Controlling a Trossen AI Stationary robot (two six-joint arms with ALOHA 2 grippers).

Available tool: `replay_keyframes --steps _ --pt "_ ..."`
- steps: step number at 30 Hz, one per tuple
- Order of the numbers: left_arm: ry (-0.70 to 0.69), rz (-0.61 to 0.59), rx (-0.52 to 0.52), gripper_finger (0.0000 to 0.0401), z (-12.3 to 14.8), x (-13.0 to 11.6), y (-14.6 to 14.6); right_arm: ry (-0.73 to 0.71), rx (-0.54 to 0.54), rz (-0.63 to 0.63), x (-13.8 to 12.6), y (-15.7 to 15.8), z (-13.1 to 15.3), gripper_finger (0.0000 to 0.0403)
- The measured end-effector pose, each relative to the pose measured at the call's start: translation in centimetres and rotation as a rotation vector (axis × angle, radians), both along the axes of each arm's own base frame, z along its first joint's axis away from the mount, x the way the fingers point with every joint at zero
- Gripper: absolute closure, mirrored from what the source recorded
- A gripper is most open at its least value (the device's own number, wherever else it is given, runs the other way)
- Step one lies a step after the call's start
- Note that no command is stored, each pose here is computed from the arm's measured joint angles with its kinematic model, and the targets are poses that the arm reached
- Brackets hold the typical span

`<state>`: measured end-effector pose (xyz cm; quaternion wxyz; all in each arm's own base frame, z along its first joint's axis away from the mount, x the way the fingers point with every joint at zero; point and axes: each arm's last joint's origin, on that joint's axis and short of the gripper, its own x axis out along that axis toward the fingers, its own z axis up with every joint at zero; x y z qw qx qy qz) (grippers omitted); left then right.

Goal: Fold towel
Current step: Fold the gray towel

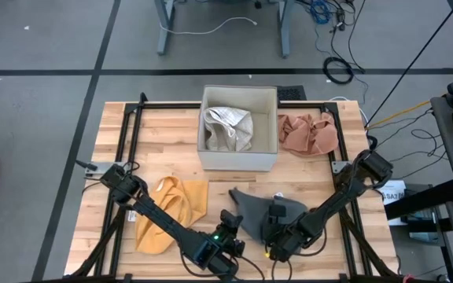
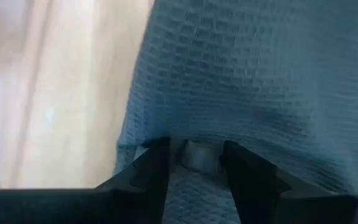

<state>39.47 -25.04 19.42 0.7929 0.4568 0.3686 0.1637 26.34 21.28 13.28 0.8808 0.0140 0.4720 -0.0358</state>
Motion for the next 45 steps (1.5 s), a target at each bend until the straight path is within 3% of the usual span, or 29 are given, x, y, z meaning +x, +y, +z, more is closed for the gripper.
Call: replay_keyframes --steps 5,9,12,18,23,28,39,45 --pt "0.011 -0.008 0.009 0.0398 0.0 0.3 0.2 -0.010 -0.019 0.031 0.4 0.3 0.2 0.0262" --pt "0.015 -0.005 0.004 0.0398 0.0 0.4 0.5 -0.060 -0.008 0.097 0.8 1.8 2.5 0.0262" --pt "0.016 0.002 0.003 0.0398 0.0 0.6 0.8 0.004 -0.052 0.102 0.3 2.3 3.7 0.0262" --pt "0.019 0.002 0.005 0.0398 0.0 0.7 0.9 0.202 -0.148 -0.054 -2.6 2.3 4.8 0.0262" --pt "0.020 0.001 0.006 0.0398 0.0 0.7 0.9 0.252 -0.157 -0.175 -4.7 2.7 4.8 0.0262" --pt "0.026 -0.012 0.017 0.0398 0.1 0.7 0.8 0.228 -0.119 -0.215 -5.3 3.4 4.3 0.0262" --pt "0.001 -0.047 0.022 0.0398 0.4 1.3 0.5 0.181 -0.026 -0.207 -4.8 1.8 0.2 0.0262" --pt "-0.021 -0.194 -0.039 0.0398 1.2 2.4 -0.5 0.102 -0.025 -0.119 -3.3 1.2 -0.3 0.0262"
